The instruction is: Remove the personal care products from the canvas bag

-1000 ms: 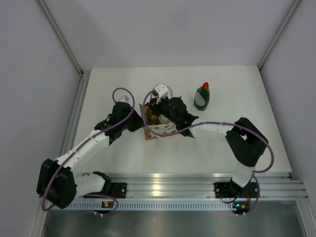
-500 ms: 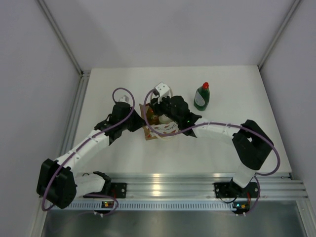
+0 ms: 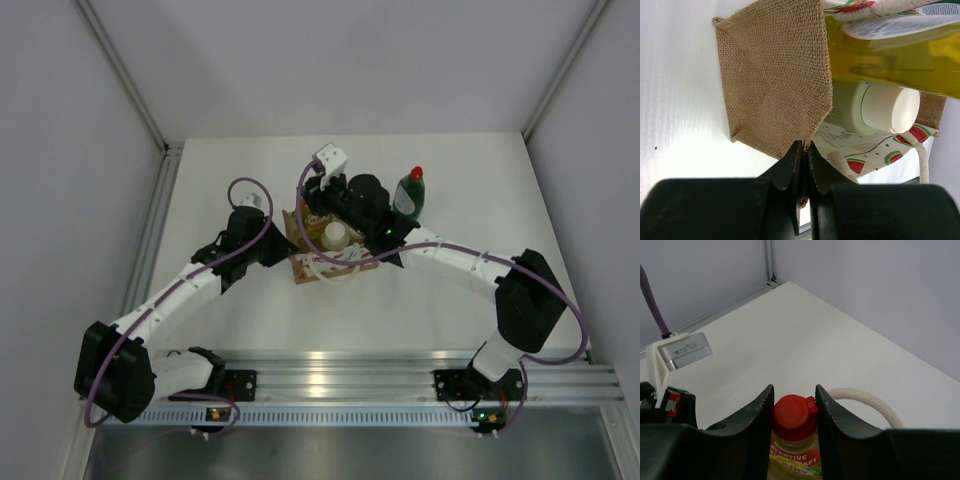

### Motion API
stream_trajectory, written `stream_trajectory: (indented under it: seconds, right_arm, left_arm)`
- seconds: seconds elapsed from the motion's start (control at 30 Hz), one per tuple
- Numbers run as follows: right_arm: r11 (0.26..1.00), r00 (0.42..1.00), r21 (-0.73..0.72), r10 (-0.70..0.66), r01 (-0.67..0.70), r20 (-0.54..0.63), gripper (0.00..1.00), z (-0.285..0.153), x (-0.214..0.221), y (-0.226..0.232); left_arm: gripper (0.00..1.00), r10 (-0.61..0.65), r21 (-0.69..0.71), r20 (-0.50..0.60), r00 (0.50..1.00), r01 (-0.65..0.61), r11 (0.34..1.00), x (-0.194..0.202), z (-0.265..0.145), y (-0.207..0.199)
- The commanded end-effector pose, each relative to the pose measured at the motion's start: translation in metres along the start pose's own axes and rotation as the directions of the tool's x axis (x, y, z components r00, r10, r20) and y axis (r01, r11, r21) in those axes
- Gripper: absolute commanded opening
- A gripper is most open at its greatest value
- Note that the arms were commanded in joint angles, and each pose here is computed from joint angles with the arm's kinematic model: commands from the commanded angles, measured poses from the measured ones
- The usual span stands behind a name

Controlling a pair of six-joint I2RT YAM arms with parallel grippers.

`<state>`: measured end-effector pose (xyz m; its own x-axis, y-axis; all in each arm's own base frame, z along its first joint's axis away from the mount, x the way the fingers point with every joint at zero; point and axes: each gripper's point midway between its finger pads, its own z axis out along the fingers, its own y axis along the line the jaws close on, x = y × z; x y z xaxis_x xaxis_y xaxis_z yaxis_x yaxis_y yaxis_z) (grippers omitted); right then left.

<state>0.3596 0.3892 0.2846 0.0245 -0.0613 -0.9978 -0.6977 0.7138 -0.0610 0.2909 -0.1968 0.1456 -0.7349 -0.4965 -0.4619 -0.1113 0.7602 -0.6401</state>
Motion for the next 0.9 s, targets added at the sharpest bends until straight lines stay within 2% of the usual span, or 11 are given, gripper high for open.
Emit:
stream_trajectory:
  seconds: [0.0, 0.47, 0.67, 0.87]
  right_arm:
    - [1.0, 0.944, -0.005, 0.014, -0.013, 0.328, 0.0, -0.03, -0.154, 0.0]
    - [0.999, 0.927, 0.03, 0.021, -0.034, 0.375, 0.0, -0.071, -0.217, -0.024]
    - [0.993, 0.919, 0.093, 0.026, -0.067, 0.393, 0.0, -0.096, -0.229, -0.053]
    - [0.964, 0.92, 0.223, 0.05, -0.147, 0.389, 0.0, -0.124, -0.229, -0.108]
  left_arm:
    - [0.08, -0.001, 0.035, 0.028, 1.0, 0.0, 0.999, -0.006, -0.006, -0.009]
    - [0.08, 0.009, 0.045, 0.042, 0.999, -0.011, 0.999, -0.01, -0.009, -0.012]
    - [0.08, 0.011, 0.049, 0.045, 0.999, -0.013, 0.999, -0.008, -0.012, -0.011]
    - [0.08, 0.011, 0.06, 0.046, 0.999, -0.013, 0.998, -0.009, -0.014, -0.014]
